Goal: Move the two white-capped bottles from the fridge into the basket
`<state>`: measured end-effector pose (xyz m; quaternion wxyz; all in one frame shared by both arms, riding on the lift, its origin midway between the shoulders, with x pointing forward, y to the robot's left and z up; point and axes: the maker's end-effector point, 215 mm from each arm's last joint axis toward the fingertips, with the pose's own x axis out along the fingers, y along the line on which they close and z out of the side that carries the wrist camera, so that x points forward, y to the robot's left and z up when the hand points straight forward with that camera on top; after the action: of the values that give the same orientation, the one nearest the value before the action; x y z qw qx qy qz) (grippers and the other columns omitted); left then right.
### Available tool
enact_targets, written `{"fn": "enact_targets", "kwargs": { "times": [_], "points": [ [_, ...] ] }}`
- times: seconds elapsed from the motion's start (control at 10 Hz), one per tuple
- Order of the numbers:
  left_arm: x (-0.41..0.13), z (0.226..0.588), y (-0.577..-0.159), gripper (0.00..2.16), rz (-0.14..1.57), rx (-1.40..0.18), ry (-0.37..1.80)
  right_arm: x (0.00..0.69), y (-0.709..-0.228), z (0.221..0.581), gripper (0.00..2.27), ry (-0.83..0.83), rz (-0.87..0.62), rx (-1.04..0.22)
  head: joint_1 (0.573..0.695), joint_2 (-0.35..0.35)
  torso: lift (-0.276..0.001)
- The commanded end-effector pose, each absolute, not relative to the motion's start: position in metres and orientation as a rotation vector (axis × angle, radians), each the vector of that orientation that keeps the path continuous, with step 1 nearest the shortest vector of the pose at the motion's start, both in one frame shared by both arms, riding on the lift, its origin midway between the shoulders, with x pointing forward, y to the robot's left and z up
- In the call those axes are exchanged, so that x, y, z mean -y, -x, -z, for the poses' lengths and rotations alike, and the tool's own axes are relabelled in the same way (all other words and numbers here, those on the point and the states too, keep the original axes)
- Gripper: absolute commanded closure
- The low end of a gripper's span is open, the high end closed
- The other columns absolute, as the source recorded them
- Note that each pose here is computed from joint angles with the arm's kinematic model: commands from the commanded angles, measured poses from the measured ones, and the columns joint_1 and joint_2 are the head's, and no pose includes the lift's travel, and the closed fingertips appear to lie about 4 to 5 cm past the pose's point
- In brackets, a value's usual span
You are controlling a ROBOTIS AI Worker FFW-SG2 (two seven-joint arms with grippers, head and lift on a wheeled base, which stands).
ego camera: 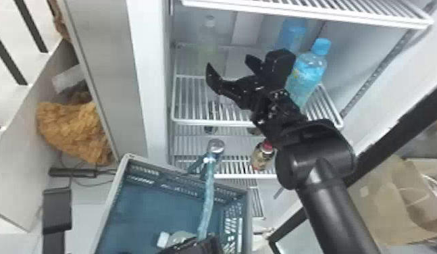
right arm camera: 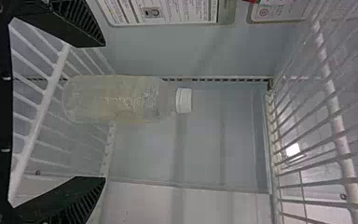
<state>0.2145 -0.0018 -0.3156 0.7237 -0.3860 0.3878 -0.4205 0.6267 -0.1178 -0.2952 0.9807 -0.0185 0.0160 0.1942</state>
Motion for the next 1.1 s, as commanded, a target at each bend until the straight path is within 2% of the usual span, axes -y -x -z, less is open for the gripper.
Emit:
{"fn": "enact_targets", "kwargs": {
  "times": [0.0, 1.0],
  "points": [
    [0.003, 0.317, -0.214, 1.19, 0.932, -0.86, 0.852, 0.109, -0.636, 0.3, 0.0, 0.041, -0.404, -0.04, 0.695, -0.16, 0.0],
    [0.011, 0.315, -0.216, 1.19, 0.96, -0.862, 0.861, 0.091, -0.679, 0.319, 0.0, 0.102, -0.389, -0.052, 0.695, -0.128, 0.0]
  ]
}}
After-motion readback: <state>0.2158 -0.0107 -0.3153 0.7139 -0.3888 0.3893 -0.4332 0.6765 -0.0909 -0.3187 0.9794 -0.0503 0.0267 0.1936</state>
